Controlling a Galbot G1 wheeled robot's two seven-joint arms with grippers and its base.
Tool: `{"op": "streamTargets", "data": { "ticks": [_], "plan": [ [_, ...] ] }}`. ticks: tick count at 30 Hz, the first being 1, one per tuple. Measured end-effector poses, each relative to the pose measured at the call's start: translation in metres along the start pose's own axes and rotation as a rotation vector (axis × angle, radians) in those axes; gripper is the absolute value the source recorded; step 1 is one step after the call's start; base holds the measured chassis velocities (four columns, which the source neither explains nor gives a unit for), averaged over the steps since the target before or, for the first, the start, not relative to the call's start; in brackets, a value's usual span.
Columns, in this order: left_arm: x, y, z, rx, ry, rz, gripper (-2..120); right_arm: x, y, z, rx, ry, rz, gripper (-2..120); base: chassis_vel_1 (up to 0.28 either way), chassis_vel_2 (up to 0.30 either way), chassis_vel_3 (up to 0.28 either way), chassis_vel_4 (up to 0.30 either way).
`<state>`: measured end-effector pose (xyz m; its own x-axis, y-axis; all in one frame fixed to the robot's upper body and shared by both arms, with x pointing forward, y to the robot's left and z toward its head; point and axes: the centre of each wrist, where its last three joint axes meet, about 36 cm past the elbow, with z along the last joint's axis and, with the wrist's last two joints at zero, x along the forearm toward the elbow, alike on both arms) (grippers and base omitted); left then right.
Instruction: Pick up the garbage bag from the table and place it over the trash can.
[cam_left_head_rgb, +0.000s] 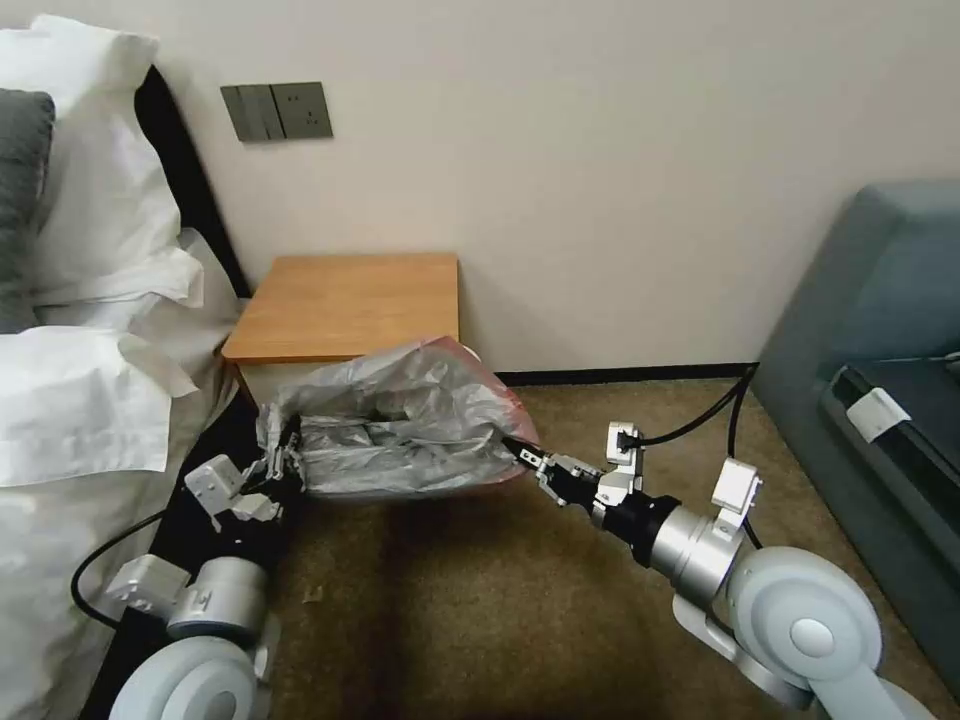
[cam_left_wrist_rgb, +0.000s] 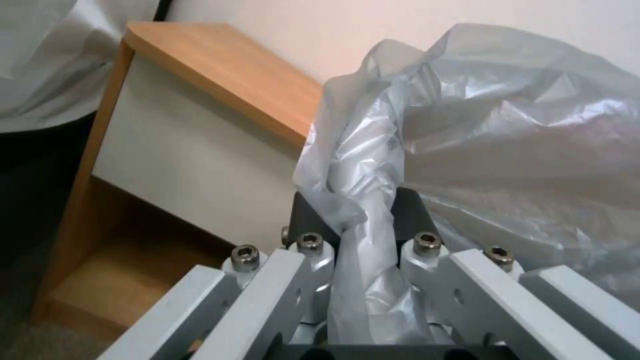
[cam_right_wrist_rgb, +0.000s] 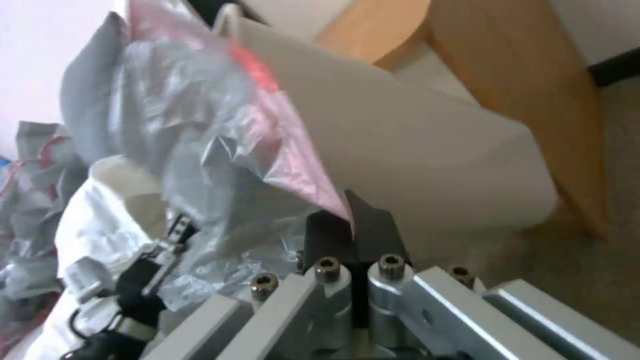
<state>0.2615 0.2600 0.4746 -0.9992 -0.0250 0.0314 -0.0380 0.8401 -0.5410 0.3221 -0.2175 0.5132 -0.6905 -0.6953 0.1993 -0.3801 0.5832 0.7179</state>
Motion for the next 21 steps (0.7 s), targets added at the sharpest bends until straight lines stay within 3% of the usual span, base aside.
{"op": "streamTargets", "data": {
  "ticks": [20,21],
  "plan": [
    [0.006,-0.003,-0.002,-0.003,0.021,0.068,8,-0.021,-0.039,0.001,0.073,0.036,0.068,0,0.0,0.0,0.0,0.0],
    [0.005,-0.002,-0.002,-0.003,0.021,0.065,8,-0.018,-0.038,0.003,0.093,0.038,0.077,7,0.0,0.0,0.0,0.0]
  ]
}}
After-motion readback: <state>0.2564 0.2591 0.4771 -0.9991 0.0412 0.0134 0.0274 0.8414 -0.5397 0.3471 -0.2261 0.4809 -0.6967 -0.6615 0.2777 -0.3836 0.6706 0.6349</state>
